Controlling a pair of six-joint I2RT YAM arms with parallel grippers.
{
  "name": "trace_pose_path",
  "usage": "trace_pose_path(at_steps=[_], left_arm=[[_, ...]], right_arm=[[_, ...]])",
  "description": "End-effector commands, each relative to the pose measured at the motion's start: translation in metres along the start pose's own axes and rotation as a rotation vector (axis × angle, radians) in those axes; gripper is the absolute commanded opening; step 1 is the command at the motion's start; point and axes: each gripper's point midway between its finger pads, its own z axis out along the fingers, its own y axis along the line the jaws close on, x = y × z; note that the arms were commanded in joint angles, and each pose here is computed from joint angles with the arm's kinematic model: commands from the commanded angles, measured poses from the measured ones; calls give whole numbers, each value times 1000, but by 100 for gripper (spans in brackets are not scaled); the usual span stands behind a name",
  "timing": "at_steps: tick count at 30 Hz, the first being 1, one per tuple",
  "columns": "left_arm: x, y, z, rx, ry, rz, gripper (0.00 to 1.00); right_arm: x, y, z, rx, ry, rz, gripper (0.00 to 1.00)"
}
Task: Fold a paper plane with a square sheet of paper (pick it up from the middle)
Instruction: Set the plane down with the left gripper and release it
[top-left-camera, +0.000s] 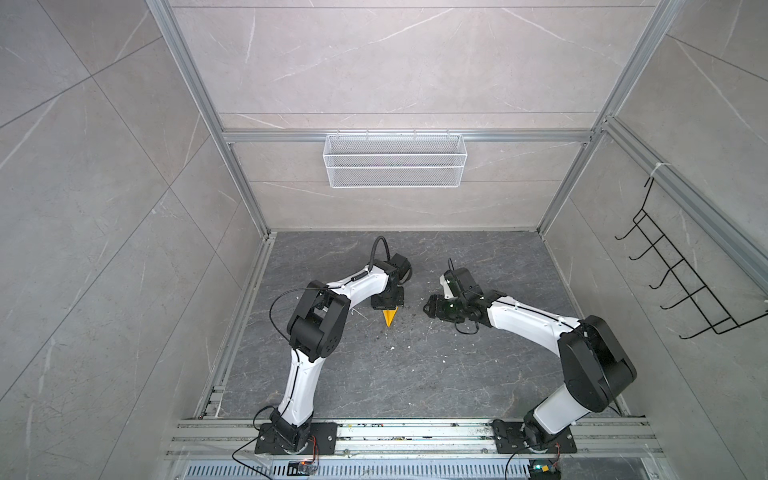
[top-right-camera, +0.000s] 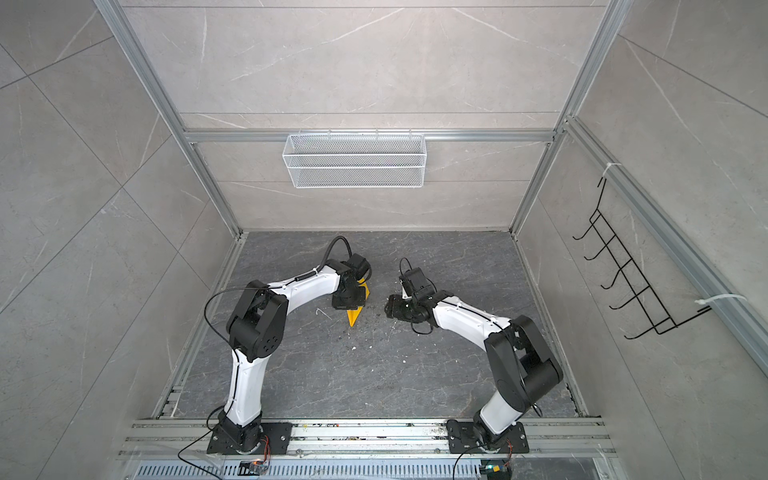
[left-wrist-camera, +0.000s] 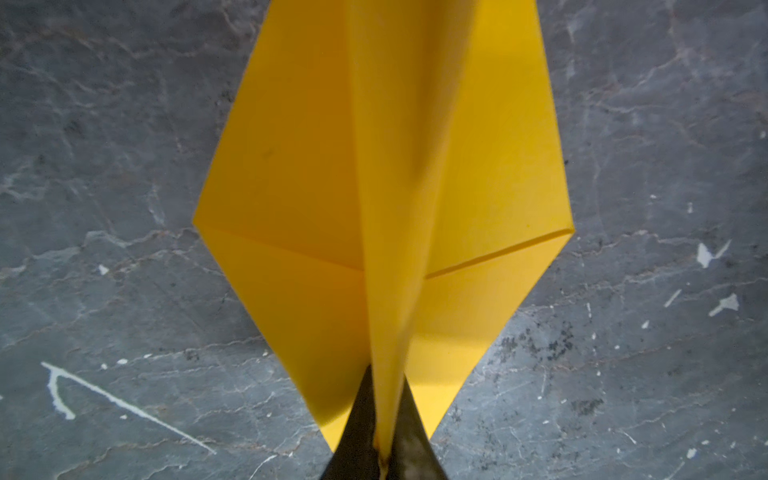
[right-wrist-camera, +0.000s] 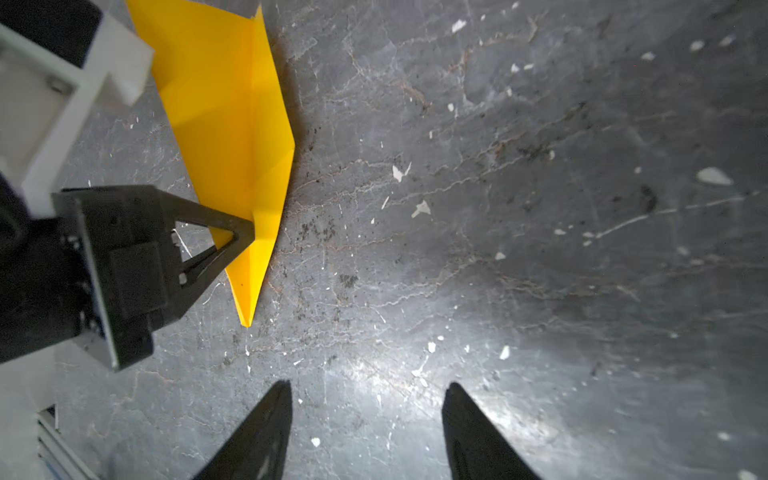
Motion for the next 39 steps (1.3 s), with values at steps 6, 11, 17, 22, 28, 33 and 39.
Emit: trace_pose_path(at_steps=[6,11,17,22,28,33,39], left_arm=[[5,4,8,-35,39,-12,16],[3,1,5,-20,38,-16,19],[-19,-9,-53,61,-80,-23,30],[-33,-6,-128,155,-269,-45,51],[-33,38,-200,147,-503,-93,67],[-27,112,-226,-7,-736,-148,87],[3,219,-204,-195,-849,-329,97]], right_arm=[[-2,-15,-14,64,-33,-19,66],[-6,-13,-19,60,-46,-14,66],[-26,-7,-40,84,-107,-37,67],[-59,-3,-78,152,-226,-99,75],[-96,-10,-132,260,-401,-179,91],[-113,-38,-167,460,-545,-254,99],[-111,-98,-182,715,-678,-219,99]])
